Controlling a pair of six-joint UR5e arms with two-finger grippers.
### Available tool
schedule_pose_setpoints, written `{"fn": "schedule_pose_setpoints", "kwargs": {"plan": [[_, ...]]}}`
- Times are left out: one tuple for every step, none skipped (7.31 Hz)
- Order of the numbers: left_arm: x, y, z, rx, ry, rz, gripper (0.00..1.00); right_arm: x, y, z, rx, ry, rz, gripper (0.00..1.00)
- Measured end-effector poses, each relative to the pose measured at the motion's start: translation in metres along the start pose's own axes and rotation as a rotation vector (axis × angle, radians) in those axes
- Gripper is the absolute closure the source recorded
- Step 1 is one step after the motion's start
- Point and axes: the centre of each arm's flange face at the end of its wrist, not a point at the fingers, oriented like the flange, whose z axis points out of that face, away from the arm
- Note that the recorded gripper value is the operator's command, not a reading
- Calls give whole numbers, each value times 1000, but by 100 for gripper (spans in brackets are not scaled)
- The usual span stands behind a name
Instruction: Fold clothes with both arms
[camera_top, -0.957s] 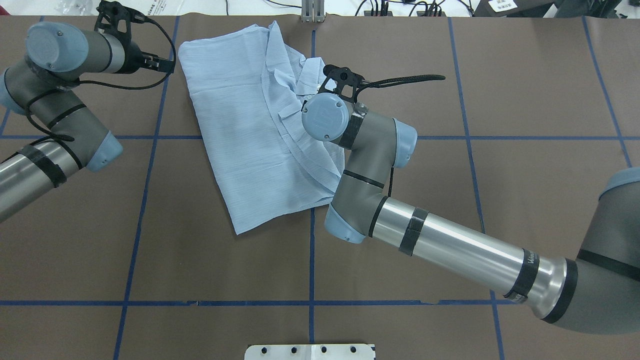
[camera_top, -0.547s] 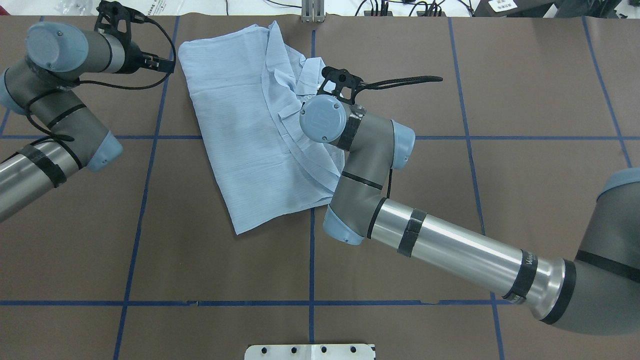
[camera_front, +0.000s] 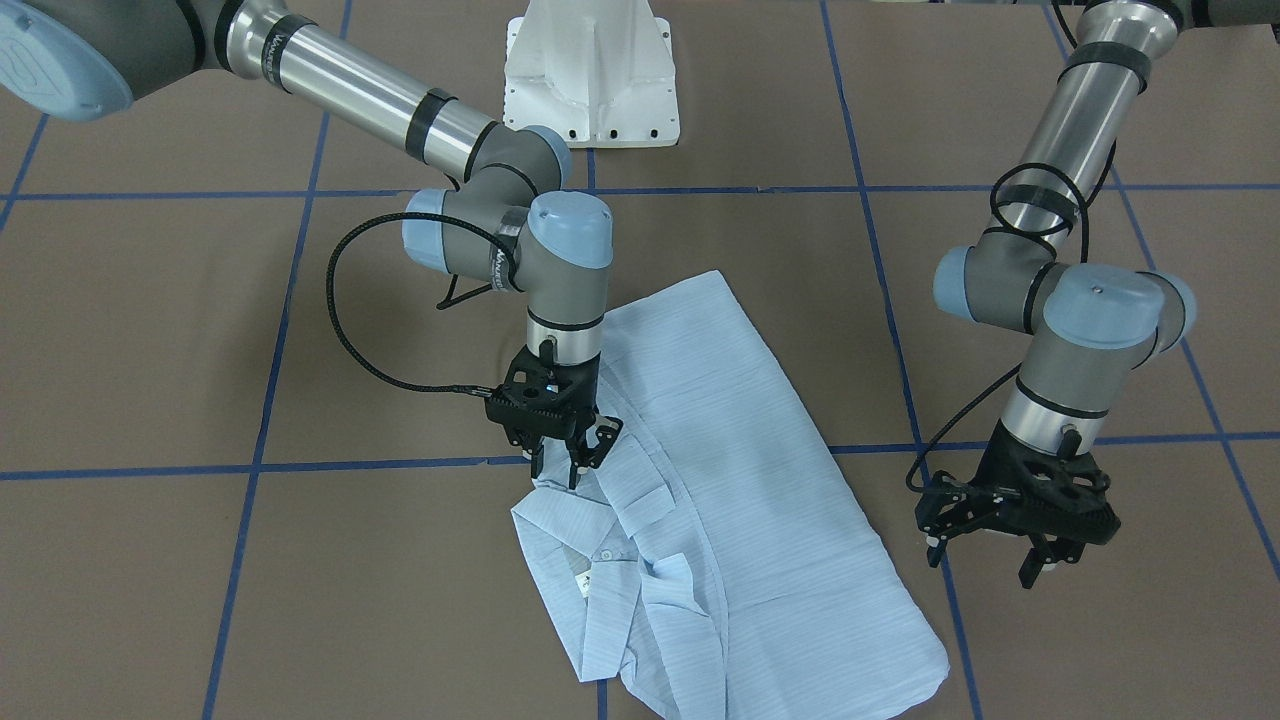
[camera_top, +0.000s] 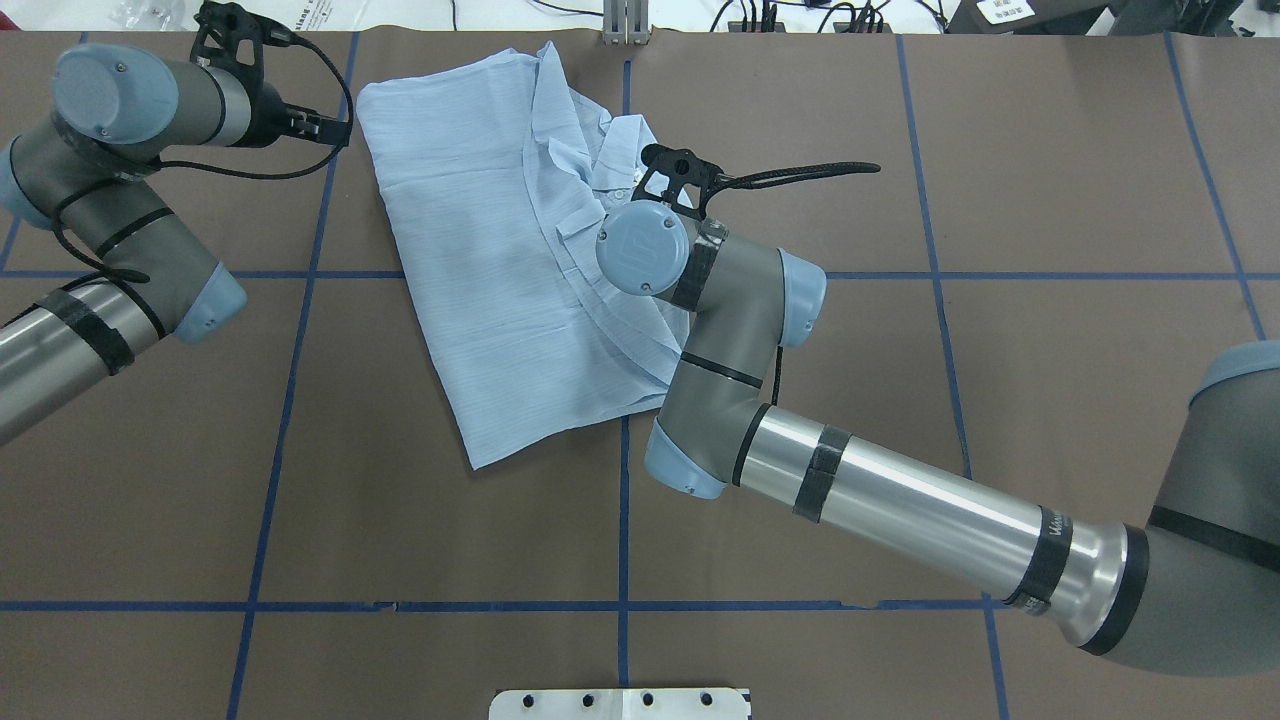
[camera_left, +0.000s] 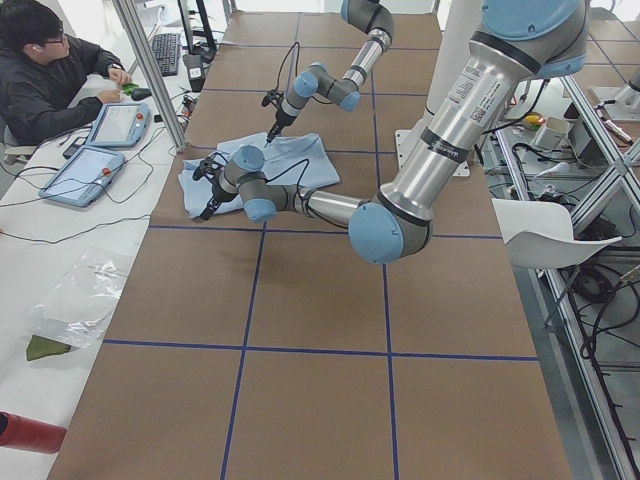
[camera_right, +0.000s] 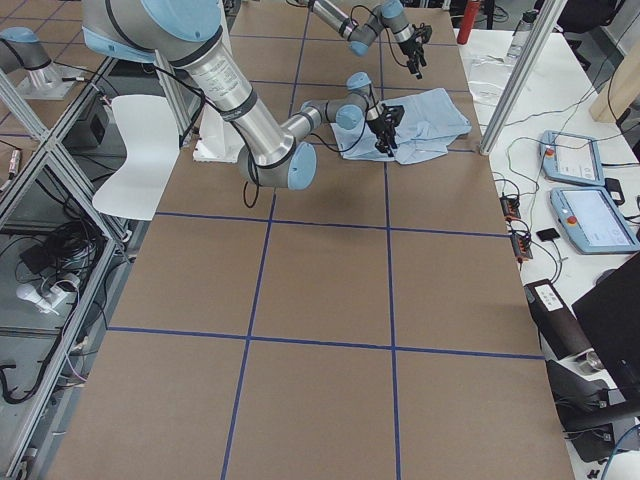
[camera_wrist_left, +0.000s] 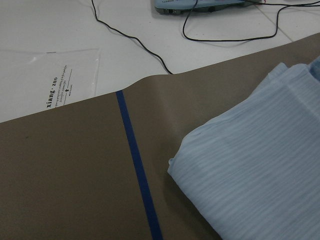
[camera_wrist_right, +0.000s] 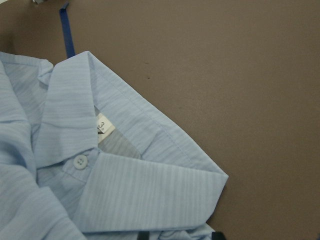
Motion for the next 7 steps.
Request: {"fn": "schedule_pose_setpoints", "kwargs": {"plan": [[0,0,0,0,0,0,0,0,4,0,0,1,-3,60],[0,0,0,0,0,0,0,0,7,1,0,2,-6,66],[0,0,0,0,0,0,0,0,10,1,-2,3,-9,85],[0,0,0,0,0,0,0,0,13,1,-4,8,-11,100],[0,0,0,0,0,0,0,0,14,1,-6,20,-9,100],[0,0,0,0,0,0,0,0,14,1,-6,27,-5,100],[0,0,0,0,0,0,0,0,15,0,-7,32,-3,100]]}}
